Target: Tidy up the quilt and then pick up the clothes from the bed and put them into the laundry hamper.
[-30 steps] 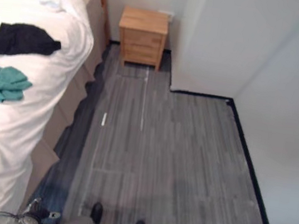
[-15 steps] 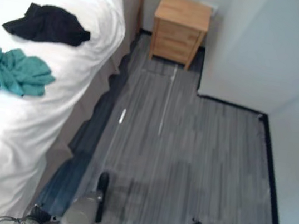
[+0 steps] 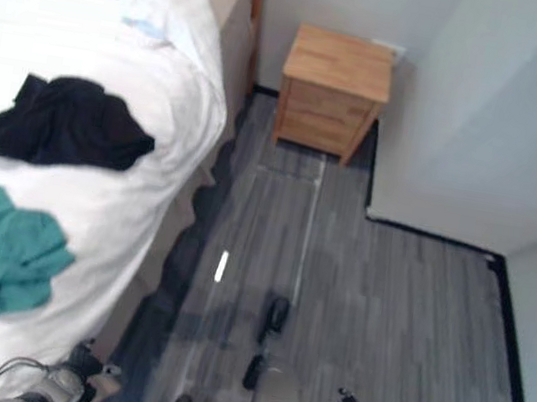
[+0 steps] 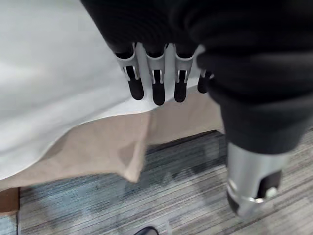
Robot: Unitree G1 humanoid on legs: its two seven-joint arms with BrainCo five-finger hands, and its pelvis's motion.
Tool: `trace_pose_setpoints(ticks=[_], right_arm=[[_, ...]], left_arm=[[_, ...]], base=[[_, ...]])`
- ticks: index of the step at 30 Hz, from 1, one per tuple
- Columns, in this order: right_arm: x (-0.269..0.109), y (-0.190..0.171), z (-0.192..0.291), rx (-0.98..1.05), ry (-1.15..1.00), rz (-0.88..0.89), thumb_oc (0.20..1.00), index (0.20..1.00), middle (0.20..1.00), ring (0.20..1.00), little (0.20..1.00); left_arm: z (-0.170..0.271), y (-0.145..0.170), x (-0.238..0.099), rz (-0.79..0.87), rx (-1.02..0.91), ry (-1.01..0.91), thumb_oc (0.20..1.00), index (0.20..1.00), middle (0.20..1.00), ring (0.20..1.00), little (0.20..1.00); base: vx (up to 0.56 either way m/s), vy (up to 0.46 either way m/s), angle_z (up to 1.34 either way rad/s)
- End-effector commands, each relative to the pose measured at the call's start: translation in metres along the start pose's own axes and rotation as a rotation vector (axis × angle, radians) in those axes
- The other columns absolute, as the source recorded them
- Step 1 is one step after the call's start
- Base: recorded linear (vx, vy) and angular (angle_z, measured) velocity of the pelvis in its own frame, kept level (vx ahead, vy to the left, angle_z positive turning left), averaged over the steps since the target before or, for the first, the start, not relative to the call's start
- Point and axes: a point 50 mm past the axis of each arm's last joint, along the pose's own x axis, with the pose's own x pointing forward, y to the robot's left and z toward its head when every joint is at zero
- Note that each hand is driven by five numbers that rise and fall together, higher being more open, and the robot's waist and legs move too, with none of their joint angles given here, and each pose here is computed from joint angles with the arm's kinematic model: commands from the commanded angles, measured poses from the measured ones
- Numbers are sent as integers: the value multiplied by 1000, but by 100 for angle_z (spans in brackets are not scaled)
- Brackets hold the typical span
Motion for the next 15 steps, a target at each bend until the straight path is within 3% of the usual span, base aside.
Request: trace_pose_setpoints(ticks=[1,4,9,15], right_arm=[[5,-25,25,-49,-87,-65,1000,1000,1000,1000,1000],[6,-32,37,-50,-117,-90,1000,1000,1000,1000,1000],[6,-29,44,-68,-139,-86,1000,1000,1000,1000,1000],[5,-23,33,-70,-106,-72,1000,1000,1000,1000,1000]], left_arm=[[27,22,4,75,-11,-95,1000,1000,1000,1000,1000],[38,21,3,90,-77,-127,1000,1000,1000,1000,1000],[44,14,1,70,-103,-172,1000,1000,1000,1000,1000],[33,8,1,36,-45,-121,1000,1000,1000,1000,1000]], base=[[486,-280,9],[486,-163,-44],[574,64,-68],[436,114,17]])
